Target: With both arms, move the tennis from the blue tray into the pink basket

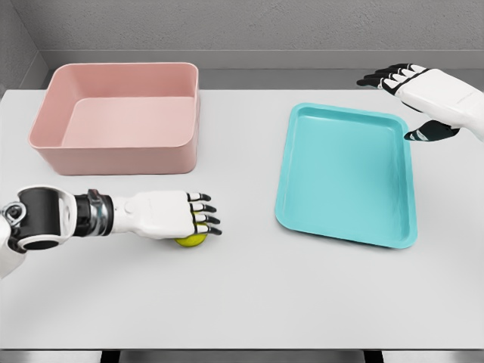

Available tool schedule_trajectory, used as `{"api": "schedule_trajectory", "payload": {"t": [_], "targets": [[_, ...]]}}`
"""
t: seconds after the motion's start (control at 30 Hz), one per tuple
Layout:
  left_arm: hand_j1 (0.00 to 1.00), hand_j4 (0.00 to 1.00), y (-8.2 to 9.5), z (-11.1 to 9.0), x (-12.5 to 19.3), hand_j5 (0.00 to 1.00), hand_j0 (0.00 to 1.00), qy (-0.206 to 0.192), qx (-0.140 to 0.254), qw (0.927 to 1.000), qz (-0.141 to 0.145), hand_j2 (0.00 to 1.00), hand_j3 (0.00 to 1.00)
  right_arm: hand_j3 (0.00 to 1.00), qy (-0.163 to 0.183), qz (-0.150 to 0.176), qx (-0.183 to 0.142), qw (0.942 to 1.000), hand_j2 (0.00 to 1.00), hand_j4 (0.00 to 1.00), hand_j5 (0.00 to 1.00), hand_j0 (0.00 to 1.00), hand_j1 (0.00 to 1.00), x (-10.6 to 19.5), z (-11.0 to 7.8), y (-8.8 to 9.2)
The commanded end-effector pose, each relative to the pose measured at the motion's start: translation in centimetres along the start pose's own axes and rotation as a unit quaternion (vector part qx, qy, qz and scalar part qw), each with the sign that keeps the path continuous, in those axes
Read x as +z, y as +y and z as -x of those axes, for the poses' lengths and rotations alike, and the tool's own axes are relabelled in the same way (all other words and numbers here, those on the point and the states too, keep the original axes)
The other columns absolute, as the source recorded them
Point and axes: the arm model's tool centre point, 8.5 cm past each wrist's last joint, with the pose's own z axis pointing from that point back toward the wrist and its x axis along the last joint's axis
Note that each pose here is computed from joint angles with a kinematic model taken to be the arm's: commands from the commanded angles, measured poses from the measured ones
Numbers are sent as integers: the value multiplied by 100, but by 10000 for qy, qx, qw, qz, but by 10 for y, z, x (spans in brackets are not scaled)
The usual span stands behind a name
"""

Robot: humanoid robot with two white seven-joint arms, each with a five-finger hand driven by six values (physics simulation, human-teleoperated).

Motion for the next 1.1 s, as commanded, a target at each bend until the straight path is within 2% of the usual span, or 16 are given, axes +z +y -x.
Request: {"api": "schedule_trajectory", "payload": {"t": [0.0,0.07,0.13,0.27,0.33,0.43,0.53,0.67,0.8,0.9,1.07], "targets": [[93,93,-1,-1,-1,93,93,-24,21,10000,19,93,93,100,-4,8,-11,10000,100,100,100,100,100,0,0,0],[81,81,-1,-2,-1,81,81,-31,22,10000,15,81,81,100,0,14,-10,10000,100,100,100,100,100,0,0,-1],[65,65,-2,-4,-3,65,65,-68,33,10000,35,65,65,100,0,4,-6,10000,100,100,100,100,100,0,0,0],[58,58,-5,-5,-4,58,58,-93,32,9999,121,58,58,100,13,-7,-18,10000,100,100,100,100,100,1,1,1],[50,50,-8,-5,-4,50,50,-93,30,9995,305,50,50,100,13,-1,-14,10000,100,100,100,100,100,0,1,0],[43,43,-6,-3,-3,43,43,-73,21,9995,313,43,43,100,29,-10,-16,10000,100,100,100,100,100,1,2,0],[28,28,-2,0,-1,28,28,-67,15,9996,269,28,28,100,25,-6,-21,10000,100,100,100,100,100,1,2,0],[18,18,5,2,0,18,18,-129,121,9998,113,18,18,100,25,-12,-26,10000,100,100,100,100,100,1,2,1],[18,18,11,5,5,18,18,-170,255,9995,-71,18,18,100,26,-19,-30,10000,100,100,100,100,100,1,2,2],[18,18,26,11,12,18,18,-264,488,9976,-405,18,18,100,24,-20,-22,10000,100,100,100,100,100,1,2,1],[0,0,45,26,27,0,0,-232,728,9936,-837,0,0,100,24,-20,-22,10000,100,100,100,100,100,1,2,1]]}}
